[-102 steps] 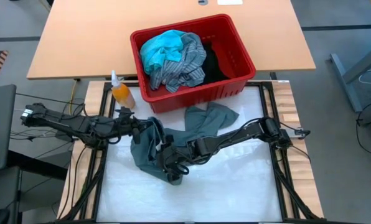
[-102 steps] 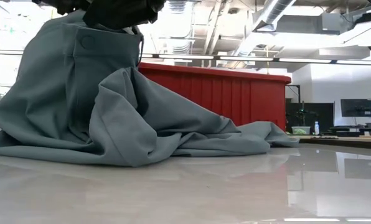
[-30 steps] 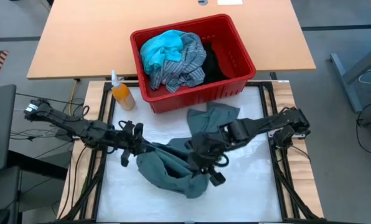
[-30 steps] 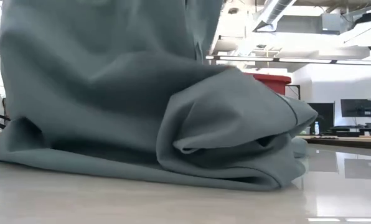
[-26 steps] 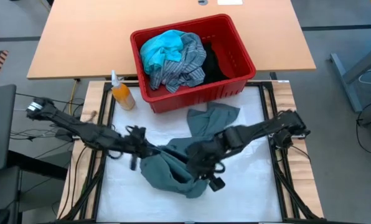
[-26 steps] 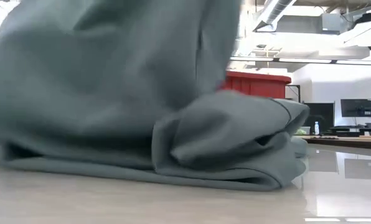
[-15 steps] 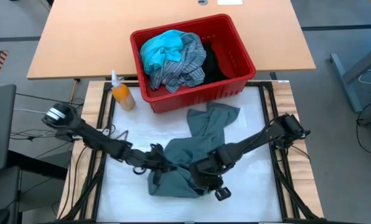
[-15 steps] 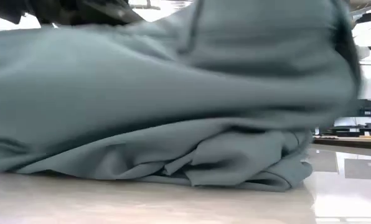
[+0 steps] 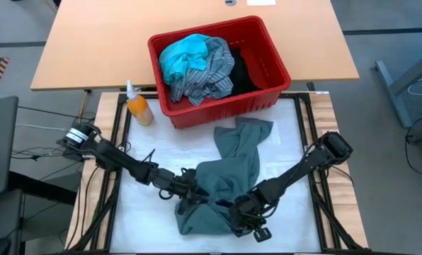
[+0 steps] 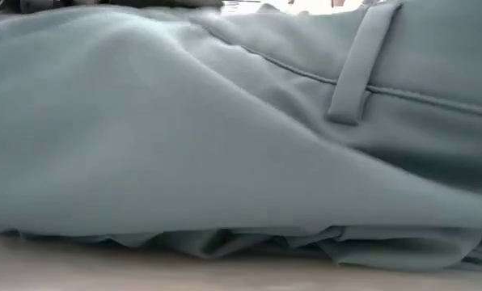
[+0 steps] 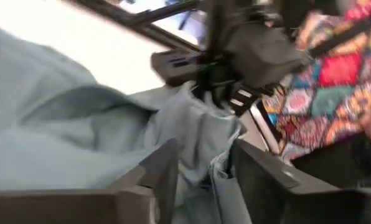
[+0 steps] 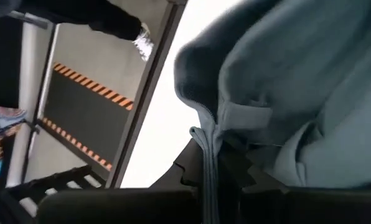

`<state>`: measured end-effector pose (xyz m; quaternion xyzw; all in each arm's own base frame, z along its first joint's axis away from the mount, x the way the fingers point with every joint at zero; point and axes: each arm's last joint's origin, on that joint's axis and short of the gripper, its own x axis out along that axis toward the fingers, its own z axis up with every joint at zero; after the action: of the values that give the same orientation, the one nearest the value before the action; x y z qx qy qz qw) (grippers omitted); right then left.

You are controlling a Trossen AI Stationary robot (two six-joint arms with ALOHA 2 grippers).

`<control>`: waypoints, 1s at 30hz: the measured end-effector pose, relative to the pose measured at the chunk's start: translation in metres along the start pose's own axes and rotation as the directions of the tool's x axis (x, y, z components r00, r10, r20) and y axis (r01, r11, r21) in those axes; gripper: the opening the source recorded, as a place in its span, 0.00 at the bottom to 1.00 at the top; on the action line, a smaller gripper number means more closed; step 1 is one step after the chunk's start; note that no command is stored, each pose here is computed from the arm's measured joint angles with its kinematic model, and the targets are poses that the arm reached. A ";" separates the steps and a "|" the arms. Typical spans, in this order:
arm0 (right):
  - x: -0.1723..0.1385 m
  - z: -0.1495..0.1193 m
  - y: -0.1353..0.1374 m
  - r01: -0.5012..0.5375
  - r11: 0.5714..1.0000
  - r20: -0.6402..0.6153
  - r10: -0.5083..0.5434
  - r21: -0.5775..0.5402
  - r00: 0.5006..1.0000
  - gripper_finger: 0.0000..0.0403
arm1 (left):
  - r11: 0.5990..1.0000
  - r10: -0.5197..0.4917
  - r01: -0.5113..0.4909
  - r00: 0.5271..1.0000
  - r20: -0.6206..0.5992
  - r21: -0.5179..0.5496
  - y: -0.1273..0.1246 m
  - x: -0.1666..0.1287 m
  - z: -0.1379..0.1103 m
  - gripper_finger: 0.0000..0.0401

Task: Fold Laundry from Bin
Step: Fold the dark blue pants

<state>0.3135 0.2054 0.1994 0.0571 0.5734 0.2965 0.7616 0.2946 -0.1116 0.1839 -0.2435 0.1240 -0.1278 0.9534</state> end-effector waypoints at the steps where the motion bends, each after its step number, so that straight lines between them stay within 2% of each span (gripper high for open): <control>1: 0.001 0.000 -0.001 0.004 1.000 0.007 -0.004 0.008 1.000 0.09 | 1.000 -0.006 0.006 1.000 -0.007 0.027 0.001 -0.002 0.004 0.41; 6: 0.002 0.001 -0.002 0.015 0.999 0.032 -0.016 0.044 0.999 0.09 | 0.982 -0.074 0.078 0.997 -0.027 0.175 0.001 -0.016 0.026 0.50; 10: 0.002 0.001 -0.002 0.028 0.998 0.037 -0.030 0.054 0.999 0.09 | 0.971 -0.131 0.136 0.991 -0.040 0.197 0.000 -0.018 0.040 0.50; 13: 0.002 0.001 -0.003 0.031 0.997 0.039 -0.033 0.070 0.999 0.09 | 0.968 -0.111 0.130 0.989 -0.098 0.215 -0.002 -0.009 0.045 0.49; 16: 0.002 0.002 -0.003 0.031 0.997 0.040 -0.034 0.072 0.999 0.09 | 0.969 -0.094 0.130 0.981 -0.170 0.209 -0.001 0.007 0.046 0.49; 21: 0.001 0.002 -0.003 0.032 0.996 0.041 -0.035 0.081 0.999 0.09 | 0.960 -0.166 0.217 0.950 -0.265 0.178 0.003 0.026 0.054 0.49; 24: 0.001 0.002 -0.003 0.034 0.996 0.041 -0.037 0.081 0.998 0.09 | 0.966 -0.153 0.209 0.938 -0.311 0.153 0.008 0.033 0.052 0.49; 30: 0.002 0.002 -0.002 0.036 0.996 0.042 -0.039 0.079 0.998 0.09 | 0.977 -0.099 0.150 0.947 -0.304 0.151 0.014 0.054 0.047 0.49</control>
<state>0.3162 0.2048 0.1975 0.0826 0.5690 0.2582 0.7764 0.3617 -0.0962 0.2073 -0.1458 0.2377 -0.2330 0.9317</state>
